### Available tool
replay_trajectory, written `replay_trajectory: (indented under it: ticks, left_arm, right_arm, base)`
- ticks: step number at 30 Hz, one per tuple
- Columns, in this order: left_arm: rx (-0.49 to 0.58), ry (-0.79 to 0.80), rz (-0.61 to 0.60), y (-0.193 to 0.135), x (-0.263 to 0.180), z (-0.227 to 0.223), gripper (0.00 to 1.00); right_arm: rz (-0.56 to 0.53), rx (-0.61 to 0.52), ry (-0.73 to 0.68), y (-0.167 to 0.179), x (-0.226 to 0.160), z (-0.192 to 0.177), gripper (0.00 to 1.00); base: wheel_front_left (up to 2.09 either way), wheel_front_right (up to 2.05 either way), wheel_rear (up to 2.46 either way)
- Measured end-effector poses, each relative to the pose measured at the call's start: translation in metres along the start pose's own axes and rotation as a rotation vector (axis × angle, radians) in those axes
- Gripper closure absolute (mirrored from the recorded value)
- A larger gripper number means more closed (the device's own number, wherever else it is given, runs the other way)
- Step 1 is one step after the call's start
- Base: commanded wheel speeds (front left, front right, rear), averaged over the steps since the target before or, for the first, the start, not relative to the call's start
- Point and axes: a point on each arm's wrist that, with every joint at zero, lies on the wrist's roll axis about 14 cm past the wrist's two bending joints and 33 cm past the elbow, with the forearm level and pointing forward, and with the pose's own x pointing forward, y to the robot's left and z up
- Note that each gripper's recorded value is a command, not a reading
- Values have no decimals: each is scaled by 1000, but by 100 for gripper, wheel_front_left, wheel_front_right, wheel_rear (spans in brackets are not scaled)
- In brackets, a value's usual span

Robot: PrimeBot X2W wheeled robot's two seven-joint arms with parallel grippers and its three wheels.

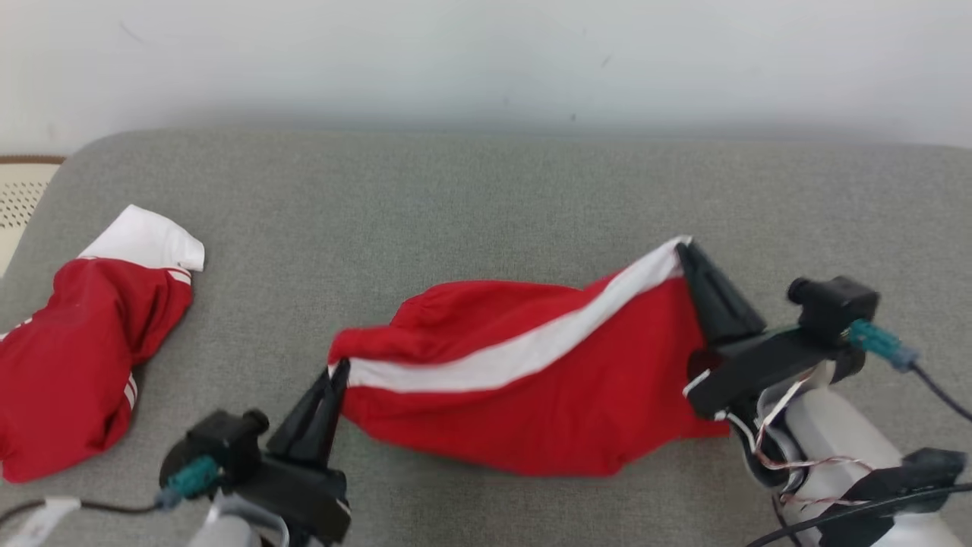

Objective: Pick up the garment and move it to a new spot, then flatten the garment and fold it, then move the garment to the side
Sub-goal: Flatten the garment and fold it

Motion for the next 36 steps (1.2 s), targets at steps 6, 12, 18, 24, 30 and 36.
replay_trajectory:
  ticks: [6, 12, 18, 24, 30, 36]
  left_arm:
    - [126, -100, -121, -2, 39, 68, 100]
    - [170, -123, -214, -18, 78, 146, 100]
    - [-62, 7, -259, -29, 94, 172, 100]
    - [-312, 235, -340, -41, 88, 164, 100]
    - [-304, 227, -332, -28, 94, 185, 100]
    - [-272, 214, -319, -23, 114, 180, 100]
  right_arm:
    - [-34, -87, -224, -8, 5, 86, 100]
    - [-52, -201, -368, -16, 14, 159, 100]
    - [-92, -259, -439, -27, 17, 203, 100]
    - [-116, -268, -455, -31, 15, 217, 100]
    - [-125, -278, -428, -38, 19, 211, 100]
    - [-134, -310, -398, -51, 38, 209, 100]
  base:
    - [0, 0, 0]
    - [0, 0, 0]
    - [0, 0, 0]
    - [0, 0, 0]
    - [0, 0, 0]
    - [0, 0, 0]
